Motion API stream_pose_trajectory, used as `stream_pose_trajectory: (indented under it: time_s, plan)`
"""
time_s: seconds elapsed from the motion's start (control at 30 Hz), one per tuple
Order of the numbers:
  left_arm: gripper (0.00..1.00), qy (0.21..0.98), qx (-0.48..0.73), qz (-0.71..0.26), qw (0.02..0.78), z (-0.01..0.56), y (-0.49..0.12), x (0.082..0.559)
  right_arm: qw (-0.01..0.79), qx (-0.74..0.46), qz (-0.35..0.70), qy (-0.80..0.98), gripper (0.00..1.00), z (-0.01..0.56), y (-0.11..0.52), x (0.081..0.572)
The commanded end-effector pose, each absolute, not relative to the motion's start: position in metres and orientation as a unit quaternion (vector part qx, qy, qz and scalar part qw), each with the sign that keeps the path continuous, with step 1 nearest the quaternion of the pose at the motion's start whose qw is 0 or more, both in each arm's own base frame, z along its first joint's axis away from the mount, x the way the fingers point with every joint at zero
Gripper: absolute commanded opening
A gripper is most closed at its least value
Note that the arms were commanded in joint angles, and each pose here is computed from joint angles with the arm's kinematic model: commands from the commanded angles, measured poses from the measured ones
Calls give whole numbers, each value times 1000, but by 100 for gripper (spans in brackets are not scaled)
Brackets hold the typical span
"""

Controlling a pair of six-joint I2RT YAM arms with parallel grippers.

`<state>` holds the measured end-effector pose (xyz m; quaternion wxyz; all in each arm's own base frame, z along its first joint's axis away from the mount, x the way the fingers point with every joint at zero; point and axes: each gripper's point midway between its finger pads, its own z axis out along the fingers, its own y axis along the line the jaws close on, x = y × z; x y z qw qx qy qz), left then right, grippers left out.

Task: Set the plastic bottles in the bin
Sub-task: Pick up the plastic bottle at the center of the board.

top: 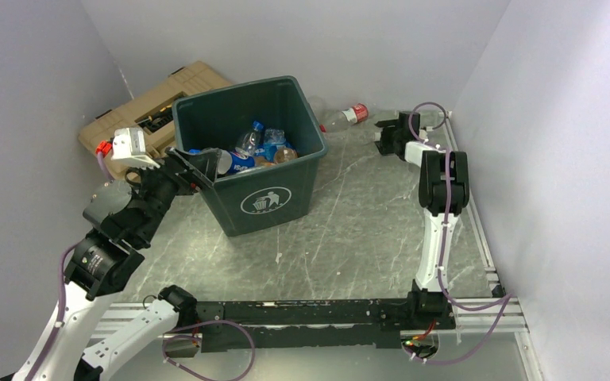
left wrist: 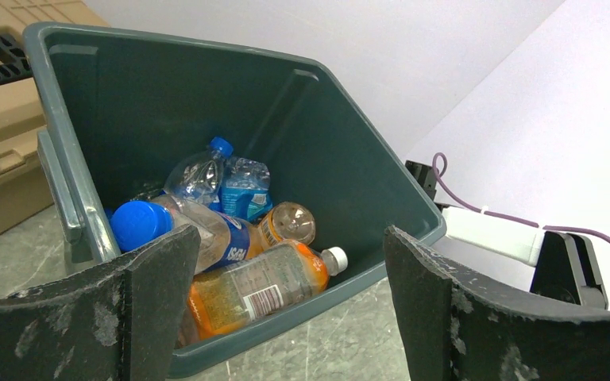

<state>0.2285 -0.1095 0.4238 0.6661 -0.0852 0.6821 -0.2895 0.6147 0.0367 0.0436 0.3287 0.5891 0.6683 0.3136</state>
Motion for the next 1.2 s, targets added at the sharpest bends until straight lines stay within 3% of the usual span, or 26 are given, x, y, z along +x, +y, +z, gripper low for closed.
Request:
stream_pose_trajectory:
  time_s: [0.0, 0.3, 0.4, 0.5, 0.87, 1.17]
  plan:
    - [91, 671, -93, -289, 676, 431, -106, 229, 304, 607, 280, 679, 64, 12, 36, 610]
    - [91, 672, -96, -286, 677, 429, -103, 227, 295, 601, 275, 690, 37, -6, 43, 599]
    - [91, 671, -97, -287, 677, 429, -103, 226, 295, 597, 277, 692, 24, -7, 44, 592]
    - [91, 669, -98, -293, 676, 430, -102, 224, 301, 592, 279, 694, 2, -1, 44, 585]
    - [90, 653, -100, -313, 682, 443, -99, 211, 387, 571, 235, 685, 0, 64, 7, 553]
    - [89, 621, -94, -330, 705, 476, -94, 201, 529, 534, 190, 631, 0, 204, -52, 515]
